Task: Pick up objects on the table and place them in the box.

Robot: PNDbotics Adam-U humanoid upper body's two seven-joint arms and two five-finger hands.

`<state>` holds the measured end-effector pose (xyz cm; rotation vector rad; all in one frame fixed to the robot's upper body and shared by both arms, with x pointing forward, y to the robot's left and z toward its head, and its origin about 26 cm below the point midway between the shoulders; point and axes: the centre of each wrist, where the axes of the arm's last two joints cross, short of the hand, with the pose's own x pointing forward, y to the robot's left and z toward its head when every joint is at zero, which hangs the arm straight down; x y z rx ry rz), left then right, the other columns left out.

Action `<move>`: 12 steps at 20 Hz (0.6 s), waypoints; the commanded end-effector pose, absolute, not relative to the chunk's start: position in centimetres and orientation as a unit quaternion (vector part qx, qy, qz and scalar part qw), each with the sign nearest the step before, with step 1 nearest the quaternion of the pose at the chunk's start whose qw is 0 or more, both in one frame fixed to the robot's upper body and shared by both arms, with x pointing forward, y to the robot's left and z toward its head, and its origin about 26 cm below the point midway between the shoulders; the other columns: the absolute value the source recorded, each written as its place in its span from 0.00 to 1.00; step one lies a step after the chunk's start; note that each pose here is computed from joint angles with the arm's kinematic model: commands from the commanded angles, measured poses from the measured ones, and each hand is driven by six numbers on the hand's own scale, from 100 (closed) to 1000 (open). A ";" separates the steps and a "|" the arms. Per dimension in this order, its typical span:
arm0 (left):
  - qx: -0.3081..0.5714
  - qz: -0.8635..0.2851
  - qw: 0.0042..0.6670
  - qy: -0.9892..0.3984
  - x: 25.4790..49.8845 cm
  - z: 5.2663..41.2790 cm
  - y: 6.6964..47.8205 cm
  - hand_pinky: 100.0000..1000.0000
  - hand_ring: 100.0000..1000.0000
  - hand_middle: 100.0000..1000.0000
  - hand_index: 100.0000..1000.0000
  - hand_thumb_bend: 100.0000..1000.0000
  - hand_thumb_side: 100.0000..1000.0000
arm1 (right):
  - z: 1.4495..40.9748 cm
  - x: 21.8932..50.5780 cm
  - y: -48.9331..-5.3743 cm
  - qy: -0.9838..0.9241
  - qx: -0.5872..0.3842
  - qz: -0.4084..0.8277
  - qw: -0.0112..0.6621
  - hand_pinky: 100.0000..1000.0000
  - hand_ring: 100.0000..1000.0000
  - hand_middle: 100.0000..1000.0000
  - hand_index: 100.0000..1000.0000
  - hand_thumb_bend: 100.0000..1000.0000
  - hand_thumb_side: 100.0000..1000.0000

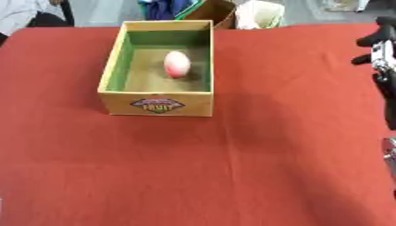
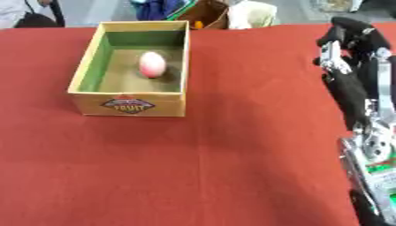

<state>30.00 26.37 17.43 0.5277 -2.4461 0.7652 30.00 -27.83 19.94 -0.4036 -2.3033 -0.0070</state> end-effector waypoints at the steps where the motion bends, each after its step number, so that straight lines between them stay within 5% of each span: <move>1: 0.194 0.278 0.246 -0.908 29.7 18.1 26.5 0.53 0.48 0.41 0.58 0.00 0.64 | 20.7 29.7 -27.8 -0.913 -0.160 0.001 0.375 0.46 0.63 0.48 0.73 0.00 0.41; 12: 0.194 0.280 0.247 -0.907 29.7 18.0 26.5 0.53 0.48 0.41 0.58 0.00 0.64 | 20.7 29.7 -27.8 -0.913 -0.161 -0.002 0.375 0.46 0.62 0.48 0.73 0.00 0.40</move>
